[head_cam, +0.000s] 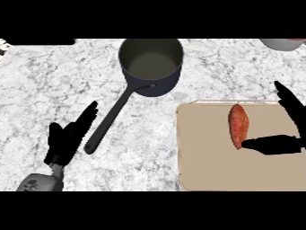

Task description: Pick the sweet potato from the tray and place it in the pot

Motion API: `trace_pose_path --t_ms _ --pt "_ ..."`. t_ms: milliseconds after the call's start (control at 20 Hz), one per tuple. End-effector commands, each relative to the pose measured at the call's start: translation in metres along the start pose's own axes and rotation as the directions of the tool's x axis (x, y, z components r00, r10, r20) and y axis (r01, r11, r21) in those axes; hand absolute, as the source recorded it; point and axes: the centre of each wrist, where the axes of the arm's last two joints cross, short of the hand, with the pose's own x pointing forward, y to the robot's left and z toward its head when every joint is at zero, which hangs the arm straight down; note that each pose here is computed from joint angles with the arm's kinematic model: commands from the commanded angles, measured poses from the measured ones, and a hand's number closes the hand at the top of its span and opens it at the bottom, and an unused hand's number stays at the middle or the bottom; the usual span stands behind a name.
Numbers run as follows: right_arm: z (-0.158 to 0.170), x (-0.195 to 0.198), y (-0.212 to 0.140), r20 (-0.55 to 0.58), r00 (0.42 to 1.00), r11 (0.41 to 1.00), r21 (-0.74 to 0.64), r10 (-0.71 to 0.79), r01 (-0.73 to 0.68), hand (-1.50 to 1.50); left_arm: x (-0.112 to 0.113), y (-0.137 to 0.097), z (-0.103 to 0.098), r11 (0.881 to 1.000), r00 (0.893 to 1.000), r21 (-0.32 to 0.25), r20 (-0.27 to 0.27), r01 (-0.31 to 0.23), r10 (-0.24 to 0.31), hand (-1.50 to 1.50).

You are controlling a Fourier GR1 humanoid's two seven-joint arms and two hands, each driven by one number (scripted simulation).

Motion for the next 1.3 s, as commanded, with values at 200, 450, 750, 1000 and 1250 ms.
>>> trace_pose_path --t_ms 200,450,750,1000,1250 --pt "0.006 -0.036 0.011 0.078 0.984 0.986 0.065 -0.158 0.154 -1.5 -0.007 -0.011 0.005 1.0 0.999 -0.008 -0.05 -0.002 0.001 0.0" --pt "-0.013 -0.044 0.021 0.094 0.949 0.952 0.097 -0.301 0.292 -1.5 -0.011 -0.004 -0.001 1.0 0.999 -0.006 -0.032 -0.001 0.001 0.0" --pt "-0.011 -0.056 0.034 0.053 0.911 0.908 0.118 -0.409 0.401 -1.5 -0.006 0.009 -0.004 1.0 0.999 0.004 -0.044 -0.021 0.021 0.0" --pt "-0.039 -0.079 0.05 0.039 0.891 0.886 0.136 -0.452 0.443 -1.5 -0.017 -0.009 0.011 1.0 0.999 -0.013 -0.045 -0.017 0.017 0.0" --pt "-0.037 -0.092 0.073 0.139 0.957 0.958 0.174 -0.254 0.228 1.5 0.007 -0.007 -0.014 1.0 1.0 -0.01 -0.031 0.002 -0.002 0.0"
